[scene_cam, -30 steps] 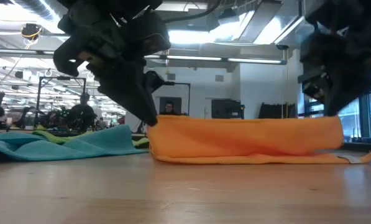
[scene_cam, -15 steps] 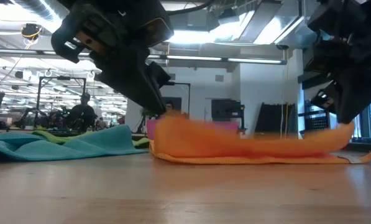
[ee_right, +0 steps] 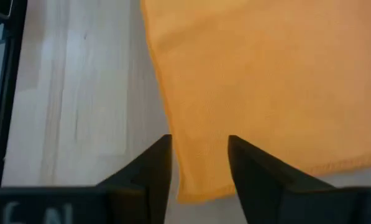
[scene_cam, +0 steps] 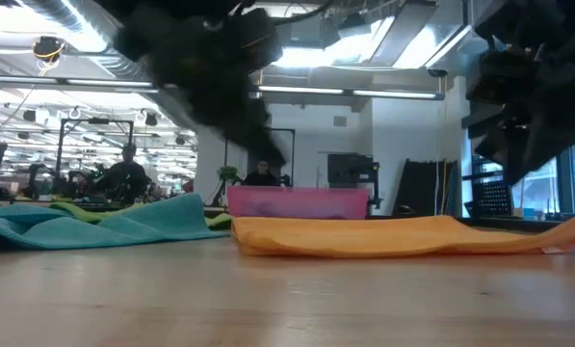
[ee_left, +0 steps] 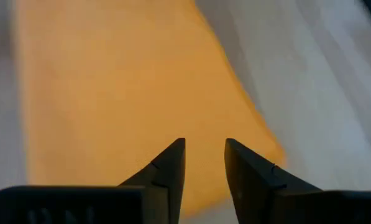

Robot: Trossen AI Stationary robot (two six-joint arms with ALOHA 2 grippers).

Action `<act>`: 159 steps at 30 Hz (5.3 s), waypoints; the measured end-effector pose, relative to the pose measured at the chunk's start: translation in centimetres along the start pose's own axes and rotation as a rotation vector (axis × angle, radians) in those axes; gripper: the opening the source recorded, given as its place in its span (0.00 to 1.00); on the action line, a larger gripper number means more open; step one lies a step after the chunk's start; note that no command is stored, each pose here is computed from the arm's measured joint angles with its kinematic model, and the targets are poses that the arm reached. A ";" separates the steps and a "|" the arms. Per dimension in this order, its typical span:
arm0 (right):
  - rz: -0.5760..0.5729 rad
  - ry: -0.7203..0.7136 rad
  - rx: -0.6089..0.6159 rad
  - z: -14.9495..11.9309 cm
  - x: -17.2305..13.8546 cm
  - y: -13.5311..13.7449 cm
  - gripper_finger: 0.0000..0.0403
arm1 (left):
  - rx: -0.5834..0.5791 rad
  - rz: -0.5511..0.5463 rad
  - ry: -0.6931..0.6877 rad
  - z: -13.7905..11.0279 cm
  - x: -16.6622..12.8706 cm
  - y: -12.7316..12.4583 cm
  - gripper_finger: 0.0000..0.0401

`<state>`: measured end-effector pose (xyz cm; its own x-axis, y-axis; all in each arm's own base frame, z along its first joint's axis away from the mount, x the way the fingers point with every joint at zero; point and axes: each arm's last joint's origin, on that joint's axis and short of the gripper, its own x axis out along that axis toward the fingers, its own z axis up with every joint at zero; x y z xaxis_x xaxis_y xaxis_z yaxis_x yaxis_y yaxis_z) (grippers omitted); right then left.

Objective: Roll microfiber towels into tight, uniform cylinder then place into a basket
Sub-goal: Fold the orange microfiber towel

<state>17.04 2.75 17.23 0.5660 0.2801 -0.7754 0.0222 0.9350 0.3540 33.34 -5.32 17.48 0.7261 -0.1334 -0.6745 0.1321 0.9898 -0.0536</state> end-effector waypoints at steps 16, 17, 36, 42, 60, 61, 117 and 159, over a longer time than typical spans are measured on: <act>-0.075 -0.494 -0.221 4.1 -0.9 1.0 0.33 | 0.040 0.001 -0.425 3.6 0.1 4.9 0.23; -0.089 -0.509 -0.204 4.2 -0.9 1.0 0.32 | 0.041 0.003 -0.425 3.6 0.0 5.0 0.23; -0.308 -0.431 0.116 3.7 2.4 -0.7 0.29 | 0.040 0.044 -0.446 3.6 -0.5 8.1 0.23; -0.295 -0.426 0.132 3.6 2.4 -0.7 0.29 | -0.020 0.035 -0.410 4.3 -0.6 8.2 0.23; -0.199 -0.288 0.133 1.9 2.3 1.0 0.29 | -0.267 0.271 -0.031 3.6 -0.8 10.1 0.23; -0.201 -0.281 0.130 1.8 2.3 1.1 0.29 | -0.297 0.271 -0.035 3.5 -0.5 10.2 0.23; -0.542 0.025 -0.031 5.4 3.8 -7.4 0.29 | -0.344 0.507 0.381 1.5 1.7 1.7 0.23; -0.355 -0.072 -0.119 2.6 10.7 3.3 0.20 | 0.029 0.344 0.089 6.0 2.1 9.0 0.23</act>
<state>25.33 8.25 11.48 0.5965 -0.0780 -0.7988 0.1342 0.9909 0.0035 40.10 2.97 19.95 0.6698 0.2140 -0.7110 -0.0899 0.9739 0.2084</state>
